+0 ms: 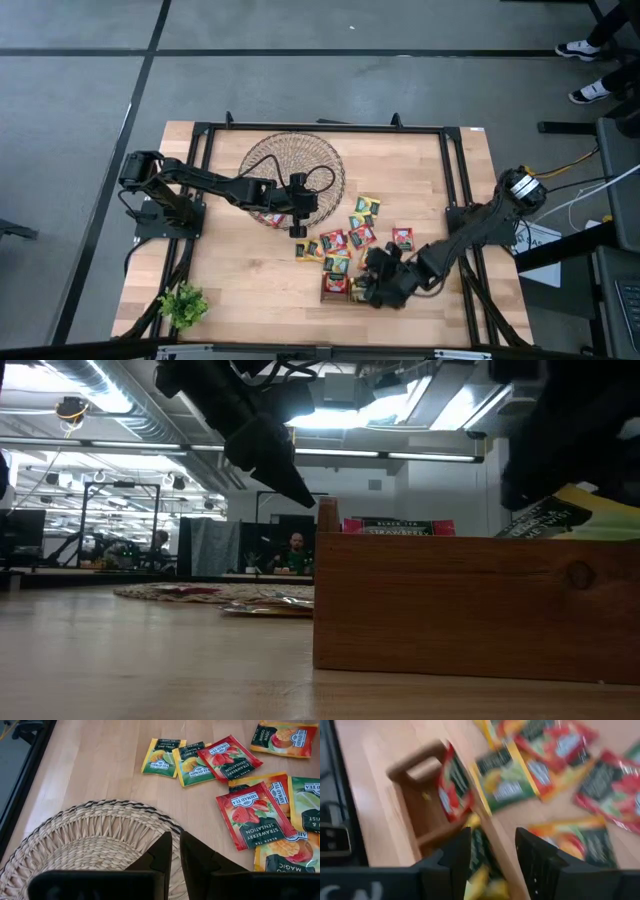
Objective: Pick & Place Tea
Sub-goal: Put the yellow tea bag into the middle section of the wooden organizer
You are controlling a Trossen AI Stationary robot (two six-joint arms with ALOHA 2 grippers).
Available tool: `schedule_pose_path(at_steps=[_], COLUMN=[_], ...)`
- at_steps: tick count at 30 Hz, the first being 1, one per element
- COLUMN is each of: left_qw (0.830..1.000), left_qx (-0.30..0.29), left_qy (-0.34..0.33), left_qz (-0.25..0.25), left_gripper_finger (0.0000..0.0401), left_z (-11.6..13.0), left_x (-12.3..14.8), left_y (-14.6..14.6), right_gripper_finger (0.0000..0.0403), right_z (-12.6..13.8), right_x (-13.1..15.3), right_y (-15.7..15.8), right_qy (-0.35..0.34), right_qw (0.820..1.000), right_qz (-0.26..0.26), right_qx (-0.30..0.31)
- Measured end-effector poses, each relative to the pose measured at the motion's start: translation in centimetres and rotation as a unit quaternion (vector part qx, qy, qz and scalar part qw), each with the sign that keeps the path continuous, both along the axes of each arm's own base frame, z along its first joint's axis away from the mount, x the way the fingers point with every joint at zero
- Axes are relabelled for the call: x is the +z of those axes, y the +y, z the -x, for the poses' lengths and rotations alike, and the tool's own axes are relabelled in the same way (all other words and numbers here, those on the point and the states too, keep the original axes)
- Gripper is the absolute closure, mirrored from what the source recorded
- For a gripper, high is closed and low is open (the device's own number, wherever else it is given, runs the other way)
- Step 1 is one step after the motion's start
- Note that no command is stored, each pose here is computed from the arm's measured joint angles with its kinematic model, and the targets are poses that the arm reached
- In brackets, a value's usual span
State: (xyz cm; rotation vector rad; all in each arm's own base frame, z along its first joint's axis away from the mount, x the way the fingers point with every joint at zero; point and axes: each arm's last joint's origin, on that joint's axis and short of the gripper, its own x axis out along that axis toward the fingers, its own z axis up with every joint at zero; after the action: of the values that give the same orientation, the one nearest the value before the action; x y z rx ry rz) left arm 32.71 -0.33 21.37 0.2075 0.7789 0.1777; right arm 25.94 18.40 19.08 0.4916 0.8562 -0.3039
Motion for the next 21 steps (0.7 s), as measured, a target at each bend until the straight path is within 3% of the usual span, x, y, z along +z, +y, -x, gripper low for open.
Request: schedule_pose_path(at_steps=[7,13,21], left_qw=[1.0,1.0,1.0], left_qx=[0.002,0.002,0.002], left_qy=[-0.001,-0.001,-0.001], left_qz=[0.003,0.003,0.003], left_gripper_finger=[0.0369,0.0366,0.0369], left_z=[0.0,0.0,0.0], left_x=[0.0,0.0,0.0], left_y=[0.0,0.0,0.0], right_gripper_finger=[0.0246,0.0246,0.0246], right_z=[-0.3,-0.7,-0.9], right_x=[1.9,2.1,2.0], right_y=[-2.8,-3.6,-3.9], right_qy=[0.061,0.105,0.098], right_qw=[0.993,0.977,0.981], right_qz=[-0.084,-0.168,-0.151], right_qx=[0.05,0.084,0.072])
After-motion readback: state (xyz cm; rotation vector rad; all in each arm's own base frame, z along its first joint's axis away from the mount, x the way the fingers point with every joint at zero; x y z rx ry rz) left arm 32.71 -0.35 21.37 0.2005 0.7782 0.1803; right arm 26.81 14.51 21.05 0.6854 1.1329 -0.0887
